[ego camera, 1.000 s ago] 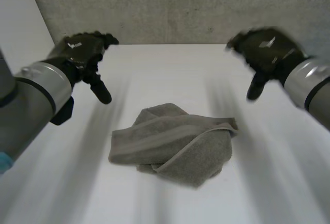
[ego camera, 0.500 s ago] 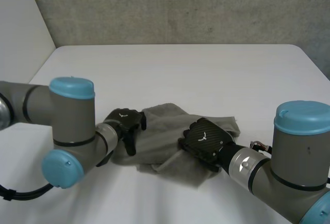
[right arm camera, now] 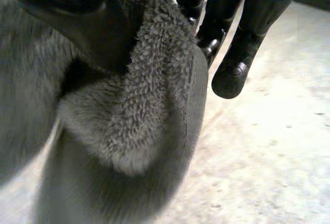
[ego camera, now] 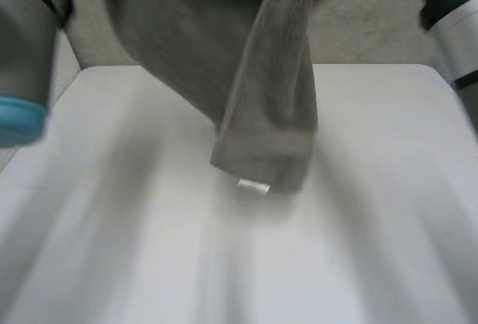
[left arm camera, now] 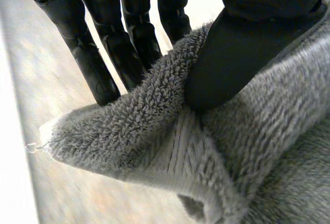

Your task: Fold the laundry

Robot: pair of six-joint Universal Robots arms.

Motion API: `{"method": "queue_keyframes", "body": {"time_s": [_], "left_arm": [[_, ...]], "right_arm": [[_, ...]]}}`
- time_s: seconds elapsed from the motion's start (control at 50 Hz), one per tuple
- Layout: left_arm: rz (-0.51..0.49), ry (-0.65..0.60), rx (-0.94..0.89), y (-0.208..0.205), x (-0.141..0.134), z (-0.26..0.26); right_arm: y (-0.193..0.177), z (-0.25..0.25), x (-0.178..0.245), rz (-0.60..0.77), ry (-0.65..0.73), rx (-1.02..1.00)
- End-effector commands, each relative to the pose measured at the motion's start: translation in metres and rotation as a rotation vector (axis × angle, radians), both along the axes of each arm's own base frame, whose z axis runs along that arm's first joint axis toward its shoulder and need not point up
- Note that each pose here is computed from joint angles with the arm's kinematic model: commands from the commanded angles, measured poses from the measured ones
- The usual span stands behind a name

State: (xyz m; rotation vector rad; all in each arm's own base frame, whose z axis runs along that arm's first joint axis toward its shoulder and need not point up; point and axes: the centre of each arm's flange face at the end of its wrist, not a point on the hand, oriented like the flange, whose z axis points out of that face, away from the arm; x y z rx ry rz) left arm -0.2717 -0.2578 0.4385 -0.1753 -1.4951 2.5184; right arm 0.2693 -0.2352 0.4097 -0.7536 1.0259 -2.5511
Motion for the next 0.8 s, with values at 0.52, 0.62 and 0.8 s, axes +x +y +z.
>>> {"method": "queue_keyframes", "body": {"time_s": [0.52, 0.62, 0.8], "left_arm": [[-0.198, -0.06, 0.077, 0.076, -0.014, -0.017], [-0.202, -0.197, 0.303, 0.052, -0.036, -0.103], [-0.095, -0.261, 0.508, 0.005, -0.023, -0.178]], "right_arm": [[-0.109, -0.102, -0.014, 0.257, 0.055, 0.805], [-0.12, -0.139, 0.015, 0.289, 0.159, 0.904], [-0.12, -0.181, 0.063, 0.232, 0.289, 0.973]]}}
